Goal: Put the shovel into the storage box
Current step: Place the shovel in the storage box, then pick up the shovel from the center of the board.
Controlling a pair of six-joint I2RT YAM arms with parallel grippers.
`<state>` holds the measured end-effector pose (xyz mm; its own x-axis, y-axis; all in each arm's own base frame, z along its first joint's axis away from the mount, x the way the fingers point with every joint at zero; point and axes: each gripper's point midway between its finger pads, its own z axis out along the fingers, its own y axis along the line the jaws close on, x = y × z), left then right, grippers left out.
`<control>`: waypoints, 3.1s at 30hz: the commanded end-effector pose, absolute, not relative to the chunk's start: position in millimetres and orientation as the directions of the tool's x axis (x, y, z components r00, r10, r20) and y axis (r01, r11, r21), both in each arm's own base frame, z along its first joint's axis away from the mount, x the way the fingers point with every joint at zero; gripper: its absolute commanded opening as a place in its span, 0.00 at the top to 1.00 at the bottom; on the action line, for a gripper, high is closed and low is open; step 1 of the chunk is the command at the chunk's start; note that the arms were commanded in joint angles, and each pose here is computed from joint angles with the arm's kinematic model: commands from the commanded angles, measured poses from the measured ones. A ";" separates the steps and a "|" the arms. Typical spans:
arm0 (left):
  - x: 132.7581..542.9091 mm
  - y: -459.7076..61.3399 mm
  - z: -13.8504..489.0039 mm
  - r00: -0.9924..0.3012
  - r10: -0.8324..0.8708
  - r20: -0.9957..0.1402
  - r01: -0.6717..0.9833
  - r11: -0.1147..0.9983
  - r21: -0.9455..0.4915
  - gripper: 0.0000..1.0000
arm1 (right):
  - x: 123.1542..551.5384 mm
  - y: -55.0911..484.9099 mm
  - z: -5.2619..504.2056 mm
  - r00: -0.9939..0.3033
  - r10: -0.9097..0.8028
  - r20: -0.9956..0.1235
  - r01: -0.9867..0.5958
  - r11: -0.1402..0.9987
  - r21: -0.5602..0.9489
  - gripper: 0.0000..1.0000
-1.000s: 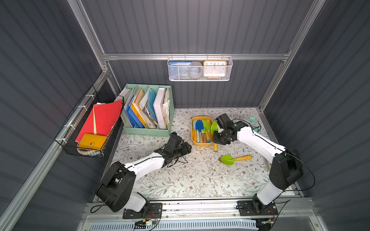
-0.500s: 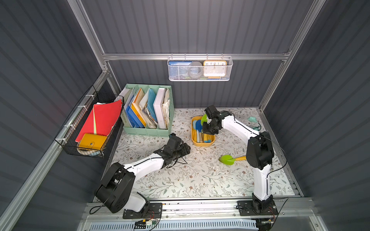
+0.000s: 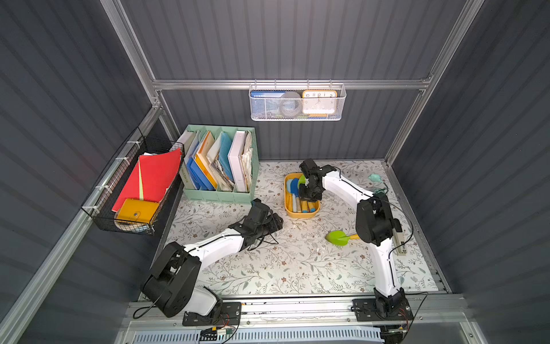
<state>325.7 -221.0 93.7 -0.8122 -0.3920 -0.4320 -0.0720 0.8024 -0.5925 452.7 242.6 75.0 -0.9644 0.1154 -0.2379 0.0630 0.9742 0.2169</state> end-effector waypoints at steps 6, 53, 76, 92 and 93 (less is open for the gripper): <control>322.1 -218.5 92.8 -0.808 -0.403 -0.429 -0.085 0.801 -0.592 0.32 | 453.8 242.8 95.6 -0.956 0.122 -0.267 0.064 0.974 0.219 0.55; 322.1 -247.7 104.2 -0.829 -0.333 -0.449 0.028 0.778 -0.628 0.27 | 333.3 75.1 111.1 -0.896 0.252 -0.367 0.227 0.968 0.110 0.01; 319.6 -248.8 90.3 -0.838 -0.334 -0.431 0.014 0.776 -0.630 0.27 | 323.6 30.2 40.7 -0.867 0.457 -0.199 0.447 0.889 0.096 0.01; 321.2 -251.4 84.7 -0.844 -0.329 -0.425 0.014 0.777 -0.629 0.27 | 279.1 55.3 36.0 -0.872 0.483 -0.083 0.453 0.859 0.238 0.02; 321.6 -252.2 84.5 -0.844 -0.329 -0.424 0.015 0.775 -0.632 0.27 | 273.7 58.3 35.1 -0.873 0.482 -0.073 0.453 0.857 0.247 0.02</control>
